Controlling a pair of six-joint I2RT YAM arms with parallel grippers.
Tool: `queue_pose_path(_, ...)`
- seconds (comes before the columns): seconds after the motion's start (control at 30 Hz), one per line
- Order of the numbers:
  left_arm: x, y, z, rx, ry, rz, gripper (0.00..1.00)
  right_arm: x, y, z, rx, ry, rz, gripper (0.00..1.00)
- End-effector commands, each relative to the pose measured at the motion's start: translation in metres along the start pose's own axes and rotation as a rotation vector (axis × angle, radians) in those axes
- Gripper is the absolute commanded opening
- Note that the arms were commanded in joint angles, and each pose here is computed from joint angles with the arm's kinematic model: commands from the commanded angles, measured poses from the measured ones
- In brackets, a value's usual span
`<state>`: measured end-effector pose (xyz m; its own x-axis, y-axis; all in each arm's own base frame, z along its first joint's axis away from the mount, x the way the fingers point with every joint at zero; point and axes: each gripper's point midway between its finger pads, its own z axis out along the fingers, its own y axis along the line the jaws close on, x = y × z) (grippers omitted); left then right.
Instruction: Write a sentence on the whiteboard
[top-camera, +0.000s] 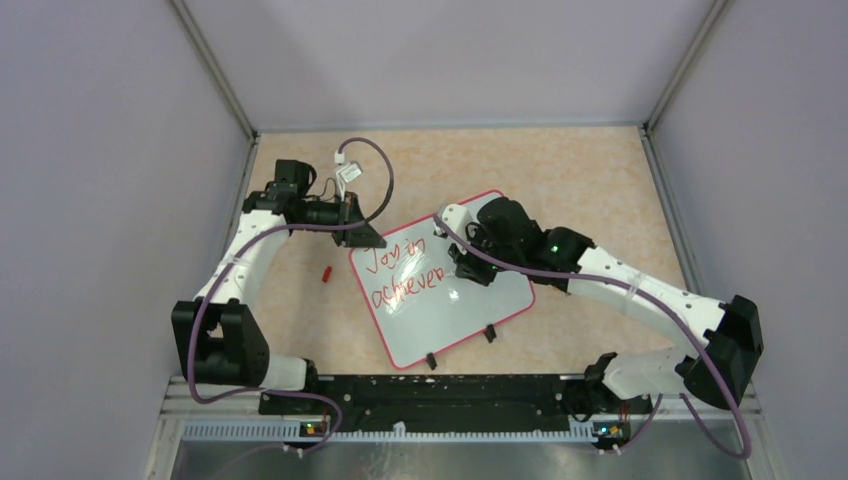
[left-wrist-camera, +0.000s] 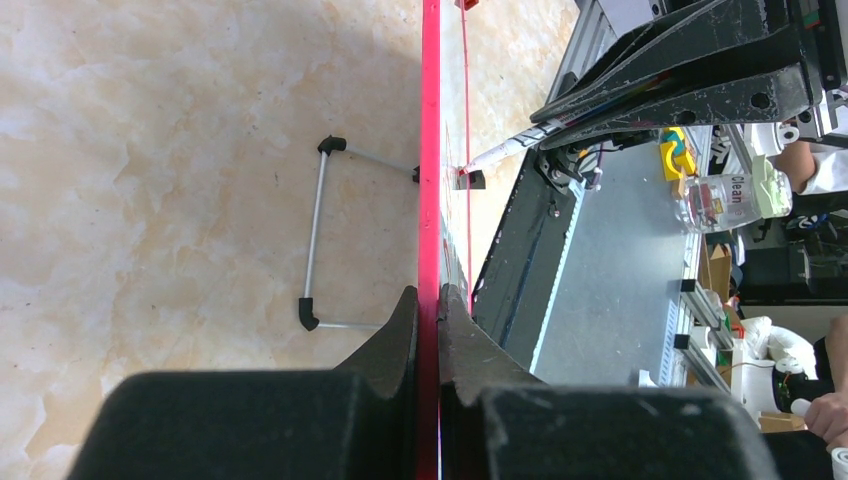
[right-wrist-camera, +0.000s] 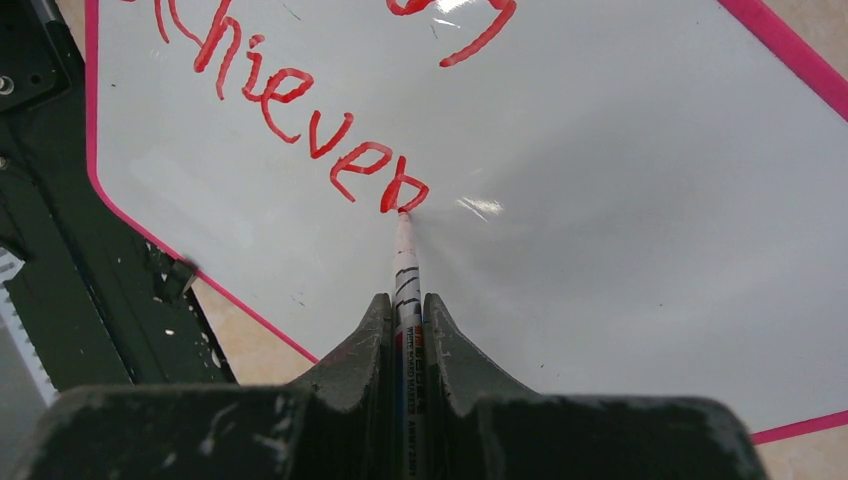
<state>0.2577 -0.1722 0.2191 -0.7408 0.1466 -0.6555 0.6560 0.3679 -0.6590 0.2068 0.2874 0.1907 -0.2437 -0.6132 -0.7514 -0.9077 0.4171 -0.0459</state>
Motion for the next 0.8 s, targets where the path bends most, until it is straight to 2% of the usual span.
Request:
queue_pose_path(0.0, 0.005, 0.018, -0.003, -0.096, 0.018, 0.035, 0.00, -0.013, -0.013, -0.005, 0.053, -0.034, -0.004, 0.00)
queue_pose_path(0.4, 0.006, 0.018, -0.003, -0.098, 0.018, 0.039, 0.00, -0.036, -0.034, -0.011, 0.131, -0.087, 0.002, 0.00)
queue_pose_path(0.77, 0.005, 0.019, -0.002, -0.096, 0.018, 0.034, 0.00, -0.010, -0.030, -0.014, 0.119, -0.028, 0.002, 0.00)
